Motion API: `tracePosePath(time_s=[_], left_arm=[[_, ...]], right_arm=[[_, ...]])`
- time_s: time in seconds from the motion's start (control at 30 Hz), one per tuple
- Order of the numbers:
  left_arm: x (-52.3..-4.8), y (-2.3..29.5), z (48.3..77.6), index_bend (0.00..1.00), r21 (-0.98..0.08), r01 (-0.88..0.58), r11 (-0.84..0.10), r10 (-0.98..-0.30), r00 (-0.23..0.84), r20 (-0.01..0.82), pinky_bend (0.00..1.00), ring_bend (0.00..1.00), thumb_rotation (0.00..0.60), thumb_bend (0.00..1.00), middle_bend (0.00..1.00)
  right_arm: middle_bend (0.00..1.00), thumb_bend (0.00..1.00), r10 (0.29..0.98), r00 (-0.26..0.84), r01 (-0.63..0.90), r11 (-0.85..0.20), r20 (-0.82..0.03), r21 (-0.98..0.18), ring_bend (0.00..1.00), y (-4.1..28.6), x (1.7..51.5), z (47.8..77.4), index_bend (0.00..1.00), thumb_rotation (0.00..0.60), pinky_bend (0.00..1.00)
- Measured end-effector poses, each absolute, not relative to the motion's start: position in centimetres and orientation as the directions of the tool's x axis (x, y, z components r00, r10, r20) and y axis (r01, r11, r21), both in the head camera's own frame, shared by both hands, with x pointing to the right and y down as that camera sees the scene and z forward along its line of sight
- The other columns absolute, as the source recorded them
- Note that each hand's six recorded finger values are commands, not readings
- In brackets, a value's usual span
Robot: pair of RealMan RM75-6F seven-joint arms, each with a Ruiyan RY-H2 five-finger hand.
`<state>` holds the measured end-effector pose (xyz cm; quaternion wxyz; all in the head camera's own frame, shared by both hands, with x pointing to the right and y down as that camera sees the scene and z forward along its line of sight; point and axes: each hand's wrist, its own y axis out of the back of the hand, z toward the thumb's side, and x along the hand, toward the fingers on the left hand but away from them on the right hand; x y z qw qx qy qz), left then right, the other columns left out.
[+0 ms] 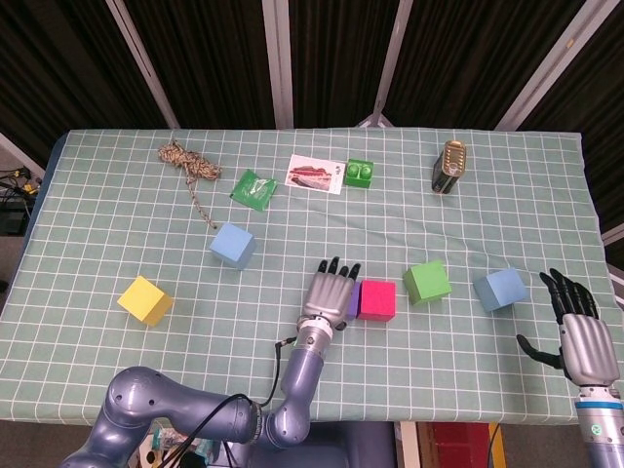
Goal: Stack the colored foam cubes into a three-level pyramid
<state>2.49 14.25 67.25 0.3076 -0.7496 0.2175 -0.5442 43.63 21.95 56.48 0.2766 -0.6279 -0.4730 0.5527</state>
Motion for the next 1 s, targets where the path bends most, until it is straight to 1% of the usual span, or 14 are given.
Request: tracePosePath(time_s=[0.17, 0.43, 0.63, 0.77, 1.0], left_arm=[[2.3, 14.3, 67.3, 0.02, -0.696, 0.002, -0.718, -0.66, 0.318, 0.681, 0.07, 0.0, 0.6, 0.13, 0.05], [1.6, 14.1, 66.8, 0.0, -0.696, -0.012, -0.718, -0.661, 0.327, 0.675, 0.05, 0.0, 0.6, 0.12, 0.05], [0.3, 13.7, 66.2, 0.0, -0.696, -0.017, -0.717, -0.66, 0.336, 0.672, 0.05, 0.0, 0.6, 0.13, 0.05], [-0.3, 13.7, 66.1, 0.0, -0.691, -0.021, -0.722, -0.655, 0.341, 0.675, 0.05, 0.0, 0.6, 0.2, 0.05], [-0.9, 13.7, 66.2, 0.0, -0.689, -0.035, -0.724, -0.658, 0.337, 0.673, 0.05, 0.0, 0.6, 0.21, 0.05]], right_arm=[[0.0, 0.25, 0.9, -0.059, 0.288, -0.399, -0.432, -0.871, 0.0, 22.0, 43.7, 56.5, 0.0, 0.6, 0.0], [0.0, 0.25, 0.901, -0.059, 0.287, -0.396, -0.429, -0.872, 0.0, 22.0, 43.7, 56.4, 0.0, 0.6, 0.0], [0.0, 0.25, 0.903, -0.051, 0.284, -0.396, -0.426, -0.873, 0.0, 22.0, 43.5, 56.3, 0.0, 0.6, 0.0], [0.0, 0.25, 0.903, -0.052, 0.284, -0.396, -0.426, -0.873, 0.0, 22.0, 43.5, 56.3, 0.0, 0.6, 0.0], [0.0, 0.25, 0.904, -0.049, 0.284, -0.396, -0.426, -0.873, 0.0, 22.0, 43.4, 56.3, 0.0, 0.6, 0.0]])
